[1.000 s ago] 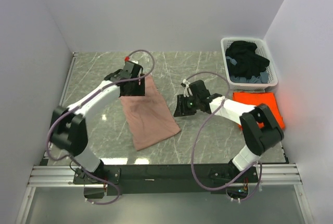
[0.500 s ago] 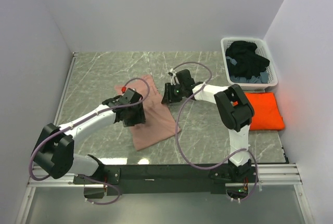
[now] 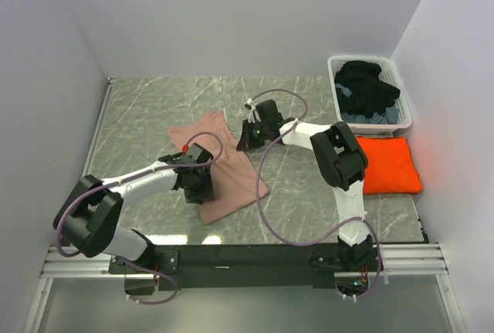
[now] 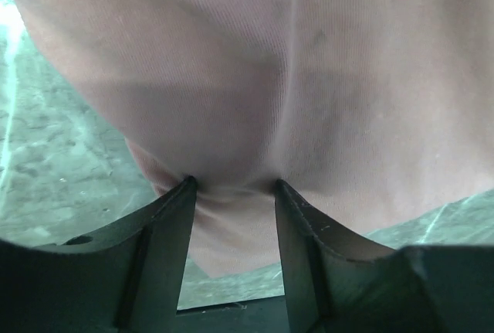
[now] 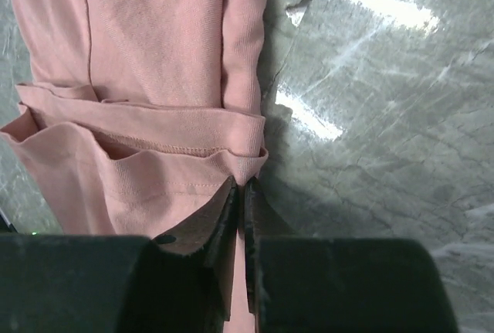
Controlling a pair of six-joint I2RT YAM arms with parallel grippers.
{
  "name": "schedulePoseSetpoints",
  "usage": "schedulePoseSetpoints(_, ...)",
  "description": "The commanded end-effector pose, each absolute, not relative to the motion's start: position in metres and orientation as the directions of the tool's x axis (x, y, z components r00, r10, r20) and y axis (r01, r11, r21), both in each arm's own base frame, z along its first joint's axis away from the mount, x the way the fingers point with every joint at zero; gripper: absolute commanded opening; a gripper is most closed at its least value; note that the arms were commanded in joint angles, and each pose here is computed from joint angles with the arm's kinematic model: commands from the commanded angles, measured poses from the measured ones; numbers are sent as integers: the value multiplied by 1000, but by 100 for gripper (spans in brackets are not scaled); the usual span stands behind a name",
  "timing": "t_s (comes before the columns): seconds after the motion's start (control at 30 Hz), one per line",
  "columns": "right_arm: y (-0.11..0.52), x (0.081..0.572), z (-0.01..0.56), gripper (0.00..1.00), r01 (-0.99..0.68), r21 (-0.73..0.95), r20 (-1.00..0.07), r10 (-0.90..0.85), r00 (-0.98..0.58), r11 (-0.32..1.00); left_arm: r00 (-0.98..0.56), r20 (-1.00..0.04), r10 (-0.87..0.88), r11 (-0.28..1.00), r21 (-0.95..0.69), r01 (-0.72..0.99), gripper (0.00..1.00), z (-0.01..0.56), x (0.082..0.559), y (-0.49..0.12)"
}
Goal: Fold and stack the t-shirts
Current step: Fold the tshirt
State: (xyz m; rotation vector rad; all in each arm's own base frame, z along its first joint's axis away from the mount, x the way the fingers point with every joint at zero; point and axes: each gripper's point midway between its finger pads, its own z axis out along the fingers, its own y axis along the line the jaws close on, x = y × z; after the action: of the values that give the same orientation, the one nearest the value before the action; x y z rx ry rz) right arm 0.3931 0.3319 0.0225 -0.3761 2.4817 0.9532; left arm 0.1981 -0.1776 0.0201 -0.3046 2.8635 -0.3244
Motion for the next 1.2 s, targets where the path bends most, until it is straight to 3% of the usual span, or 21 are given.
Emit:
schedulePoseSetpoints(0.0,330,411,28,8,-390,532,-528,-65,-846,751,-961,-162,-225,952,-247,-182,52,6,181,-176)
schedulePoseSetpoints(0.27,312,425,30,2,-316,542,-514,10,-858,779,-965,-131,-229,957,-209,-199,51,-7,164,-163)
schedulePoseSetpoints(0.47,308,432,30,5,-303,542,-505,16,-863,784,-964,-138,-226,964,-173,-202,50,-8,163,-156)
schedulePoseSetpoints(0.77,294,399,57,40,-298,553,-494,17,-869,778,-955,-214,-206,976,-110,-186,52,-2,191,-153)
schedulePoseSetpoints(1.0,258,338,71,50,-198,563,-438,85,-895,802,-906,-374,-196,980,-108,-167,55,32,267,-148)
schedulePoseSetpoints(1.17,252,288,62,54,-126,652,-334,135,-933,747,-880,-418,-227,974,-106,-201,71,53,275,-134)
